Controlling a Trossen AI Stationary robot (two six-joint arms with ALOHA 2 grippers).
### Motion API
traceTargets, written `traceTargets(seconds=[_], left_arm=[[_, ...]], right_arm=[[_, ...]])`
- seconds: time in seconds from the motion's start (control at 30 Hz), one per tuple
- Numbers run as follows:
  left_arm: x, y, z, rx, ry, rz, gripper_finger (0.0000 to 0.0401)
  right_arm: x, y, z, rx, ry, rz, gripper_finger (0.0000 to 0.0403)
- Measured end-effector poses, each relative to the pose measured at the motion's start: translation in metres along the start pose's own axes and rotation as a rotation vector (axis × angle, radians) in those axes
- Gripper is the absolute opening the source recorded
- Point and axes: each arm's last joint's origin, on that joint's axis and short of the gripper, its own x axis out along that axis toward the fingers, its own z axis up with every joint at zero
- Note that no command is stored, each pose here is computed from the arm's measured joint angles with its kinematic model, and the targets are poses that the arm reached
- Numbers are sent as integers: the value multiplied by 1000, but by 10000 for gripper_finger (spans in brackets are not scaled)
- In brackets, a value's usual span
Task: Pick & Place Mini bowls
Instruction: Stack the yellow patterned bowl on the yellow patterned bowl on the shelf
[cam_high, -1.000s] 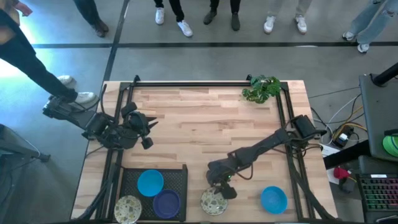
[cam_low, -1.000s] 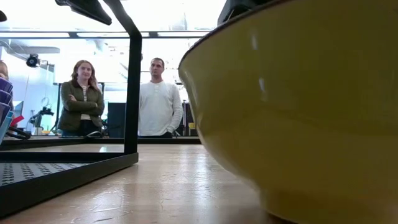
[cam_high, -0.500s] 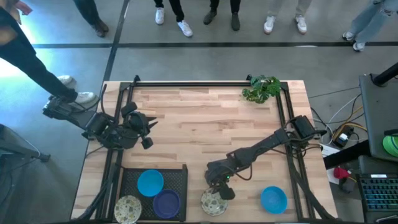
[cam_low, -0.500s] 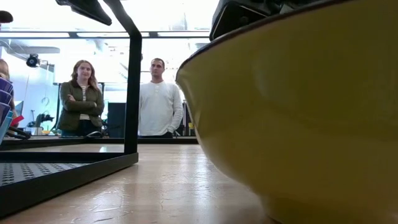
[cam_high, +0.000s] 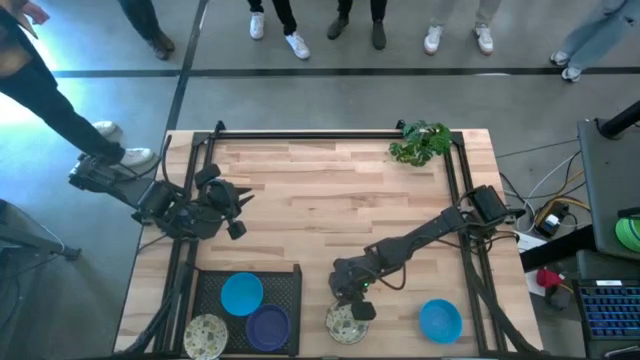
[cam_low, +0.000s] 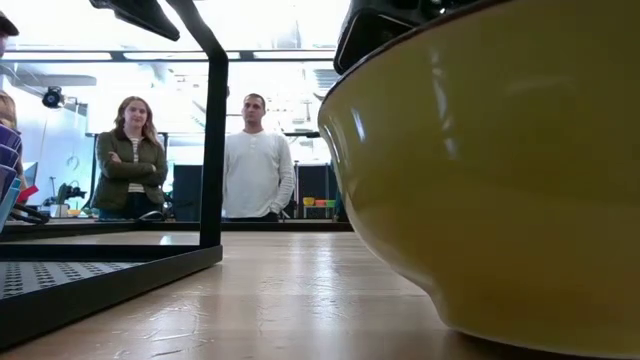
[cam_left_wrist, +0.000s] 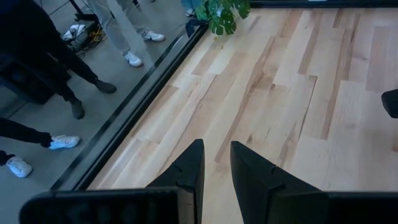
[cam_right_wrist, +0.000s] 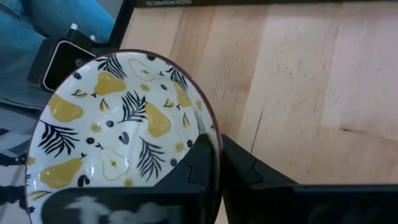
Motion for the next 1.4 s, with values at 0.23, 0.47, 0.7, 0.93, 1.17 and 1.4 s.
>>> traceTargets(seconds=[0.23, 0.47, 0.7, 0.93, 1.17, 1.4], left_arm=[[0, 0, 0, 8, 0, 0, 71], [0, 0, 0, 32, 0, 0, 71], [0, 1, 0, 75, -3, 9, 71], [-1, 2, 0, 75, -10, 17, 71], [-1, 2, 0, 75, -10, 17, 71], [-1, 2, 1, 73, -14, 25, 71]], right_arm=[[-6, 2, 0, 27, 17, -11, 10], [-29, 11, 6, 48, 11, -11, 9], [-74, 18, 27, 96, 3, -33, 9], [-140, 11, 54, 170, -38, -89, 9], [-195, -25, 76, 287, -112, -174, 9], [-227, -82, 98, 413, -209, -209, 9]])
